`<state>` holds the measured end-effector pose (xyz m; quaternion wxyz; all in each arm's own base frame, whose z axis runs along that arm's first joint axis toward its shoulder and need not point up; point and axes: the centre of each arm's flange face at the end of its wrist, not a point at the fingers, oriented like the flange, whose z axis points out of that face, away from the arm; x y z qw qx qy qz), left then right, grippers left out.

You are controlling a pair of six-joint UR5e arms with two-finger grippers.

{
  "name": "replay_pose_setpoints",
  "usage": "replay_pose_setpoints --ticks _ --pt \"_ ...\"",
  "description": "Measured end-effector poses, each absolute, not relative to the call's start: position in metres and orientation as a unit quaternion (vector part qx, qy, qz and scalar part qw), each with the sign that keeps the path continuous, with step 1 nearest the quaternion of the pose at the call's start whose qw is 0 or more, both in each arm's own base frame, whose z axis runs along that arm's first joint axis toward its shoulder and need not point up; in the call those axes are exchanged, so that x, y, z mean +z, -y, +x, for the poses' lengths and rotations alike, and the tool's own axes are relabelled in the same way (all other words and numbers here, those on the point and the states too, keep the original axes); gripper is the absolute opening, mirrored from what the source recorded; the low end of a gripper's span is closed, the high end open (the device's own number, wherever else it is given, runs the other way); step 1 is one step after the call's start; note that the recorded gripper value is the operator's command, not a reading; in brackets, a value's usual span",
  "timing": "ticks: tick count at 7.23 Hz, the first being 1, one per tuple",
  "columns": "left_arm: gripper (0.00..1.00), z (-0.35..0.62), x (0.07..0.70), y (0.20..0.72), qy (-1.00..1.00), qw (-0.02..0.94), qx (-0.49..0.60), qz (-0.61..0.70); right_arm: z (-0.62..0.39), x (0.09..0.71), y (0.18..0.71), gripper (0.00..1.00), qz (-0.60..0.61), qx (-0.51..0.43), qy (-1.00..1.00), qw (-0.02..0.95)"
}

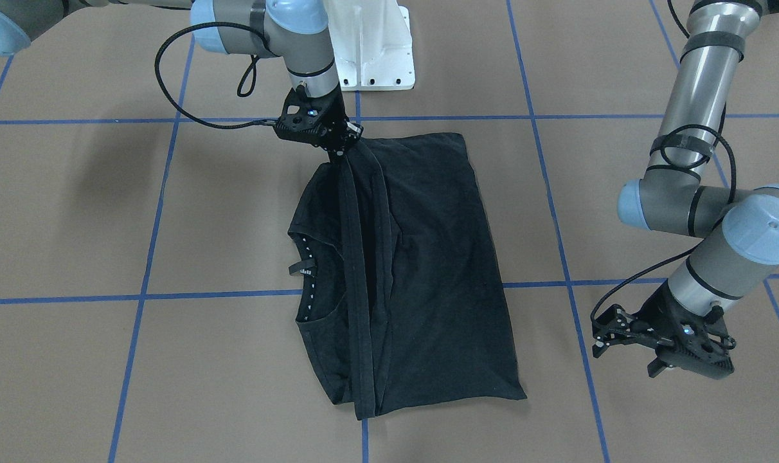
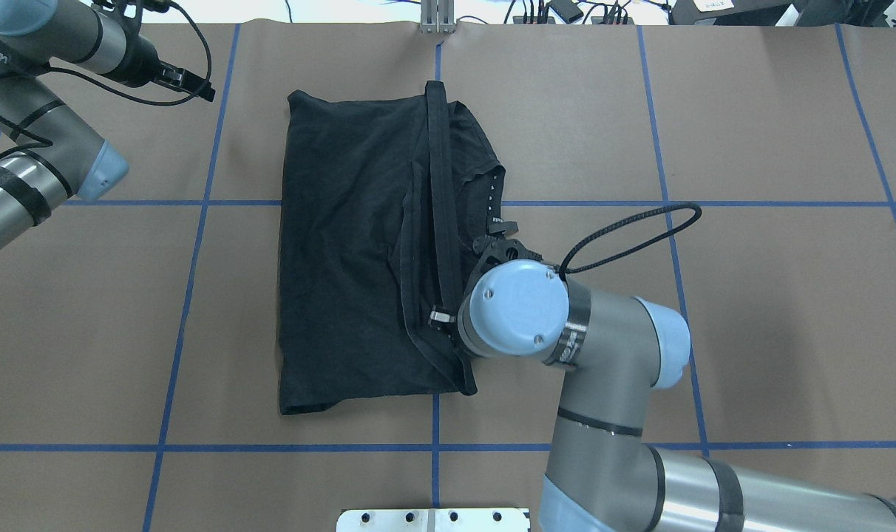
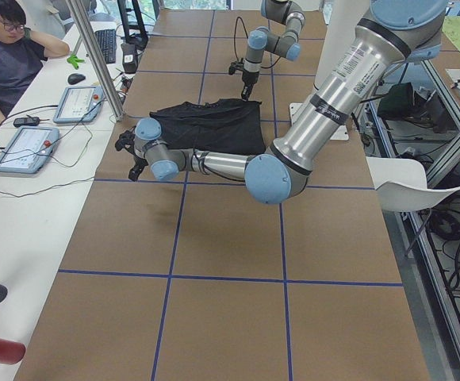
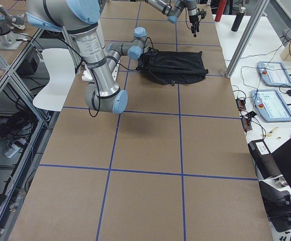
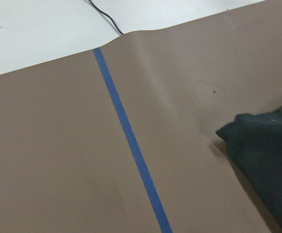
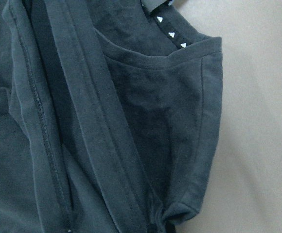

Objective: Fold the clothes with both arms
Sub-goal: 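Pull the grasped shirt edge with the right gripper toward the robot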

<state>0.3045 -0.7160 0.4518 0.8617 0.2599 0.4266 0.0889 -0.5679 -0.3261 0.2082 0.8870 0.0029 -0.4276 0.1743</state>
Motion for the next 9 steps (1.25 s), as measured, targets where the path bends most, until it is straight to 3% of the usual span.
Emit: replay_pose_setpoints --ticks 1,2,4,7,9 --pt "1.00 0.305 0.451 0.716 -0.427 0.862 0.089 0.260 -0.571 0.213 0.314 0.89 0.006 0.174 0.424 0.889" --pt "1.00 0.305 0.451 0.715 -0.427 0.861 0.090 0.260 -0.572 0.215 0.309 1.00 0.009 0.172 0.422 0.890" --pt "1.00 0.306 0.447 0.715 -0.428 0.860 0.090 0.262 -0.558 0.215 0.332 1.00 0.016 0.162 0.413 0.896" --pt "1.00 0.307 0.446 0.713 -0.431 0.859 0.090 0.262 -0.554 0.190 0.360 0.99 0.062 0.054 0.395 0.915" --pt "1.00 0.308 0.446 0.711 -0.432 0.859 0.090 0.261 -0.595 0.166 0.357 0.81 0.110 -0.034 0.376 0.919"
